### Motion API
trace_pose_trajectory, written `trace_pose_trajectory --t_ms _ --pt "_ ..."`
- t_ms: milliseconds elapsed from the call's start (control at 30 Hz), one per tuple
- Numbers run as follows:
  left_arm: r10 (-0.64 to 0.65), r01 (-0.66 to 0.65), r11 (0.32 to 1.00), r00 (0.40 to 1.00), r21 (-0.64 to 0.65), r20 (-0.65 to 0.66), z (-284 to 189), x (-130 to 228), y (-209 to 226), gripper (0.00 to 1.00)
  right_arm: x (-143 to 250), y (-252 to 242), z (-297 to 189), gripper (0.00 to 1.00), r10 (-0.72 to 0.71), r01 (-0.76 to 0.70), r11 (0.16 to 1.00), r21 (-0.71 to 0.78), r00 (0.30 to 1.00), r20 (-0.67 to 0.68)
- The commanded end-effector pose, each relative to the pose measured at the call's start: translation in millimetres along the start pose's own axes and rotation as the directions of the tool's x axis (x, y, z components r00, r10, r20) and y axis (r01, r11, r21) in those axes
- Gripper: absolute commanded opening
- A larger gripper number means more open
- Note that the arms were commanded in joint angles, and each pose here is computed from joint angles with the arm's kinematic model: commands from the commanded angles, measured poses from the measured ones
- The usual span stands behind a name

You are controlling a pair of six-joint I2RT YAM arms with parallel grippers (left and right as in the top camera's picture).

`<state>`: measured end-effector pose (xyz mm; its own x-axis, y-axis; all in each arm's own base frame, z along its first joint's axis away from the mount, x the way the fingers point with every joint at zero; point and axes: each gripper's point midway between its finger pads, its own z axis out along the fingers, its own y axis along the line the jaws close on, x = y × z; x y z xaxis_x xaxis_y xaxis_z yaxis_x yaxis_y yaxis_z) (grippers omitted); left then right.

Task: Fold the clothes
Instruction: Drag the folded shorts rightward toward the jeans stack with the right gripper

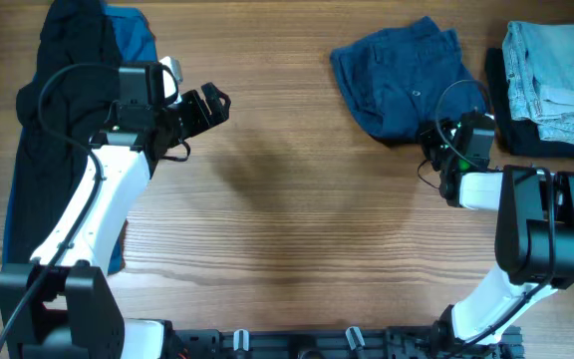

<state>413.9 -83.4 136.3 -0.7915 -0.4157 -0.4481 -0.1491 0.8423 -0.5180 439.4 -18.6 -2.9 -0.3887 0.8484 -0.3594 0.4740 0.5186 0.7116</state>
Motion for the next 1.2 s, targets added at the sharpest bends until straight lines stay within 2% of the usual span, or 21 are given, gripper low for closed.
trace_pose_trajectory --t_ms 0,200,467,733,900,1000,1167 --pt "0.004 -0.004 1.000 1.000 -0.004 0.008 -0.5 -2.4 1.3 1.00 47.5 -25.1 3.6 0.04 -0.062 0.065 0.998 0.012 0.983 -0.172" --pt "0.004 -0.004 1.000 1.000 -0.004 0.008 -0.5 -2.5 1.2 1.00 32.6 26.9 -24.8 0.05 -0.129 0.111 0.987 -0.116 0.978 -0.162" --pt "0.004 -0.004 1.000 1.000 -0.004 0.009 -0.5 -2.6 1.2 1.00 -16.2 133.7 -118.0 0.04 -0.311 0.312 0.899 -0.307 0.949 0.055" --pt "0.004 -0.004 1.000 1.000 -0.004 0.008 -0.5 -2.6 1.2 1.00 -46.9 200.0 -157.7 0.04 -0.347 0.386 0.827 -0.410 0.923 0.168" --pt "0.004 -0.004 1.000 1.000 -0.004 0.008 -0.5 -2.6 1.2 1.00 -72.2 245.7 -184.4 0.04 -0.377 0.457 0.771 -0.443 0.889 0.261" --pt "0.004 -0.004 1.000 1.000 -0.004 0.008 -0.5 -2.6 1.2 1.00 -93.7 274.7 -206.9 0.04 -0.402 0.527 0.731 -0.432 0.846 0.351" --pt "0.004 -0.004 1.000 1.000 -0.004 0.008 -0.5 -2.6 1.2 1.00 -137.2 283.5 -228.0 0.04 -0.385 0.577 0.746 -0.334 0.782 0.491"
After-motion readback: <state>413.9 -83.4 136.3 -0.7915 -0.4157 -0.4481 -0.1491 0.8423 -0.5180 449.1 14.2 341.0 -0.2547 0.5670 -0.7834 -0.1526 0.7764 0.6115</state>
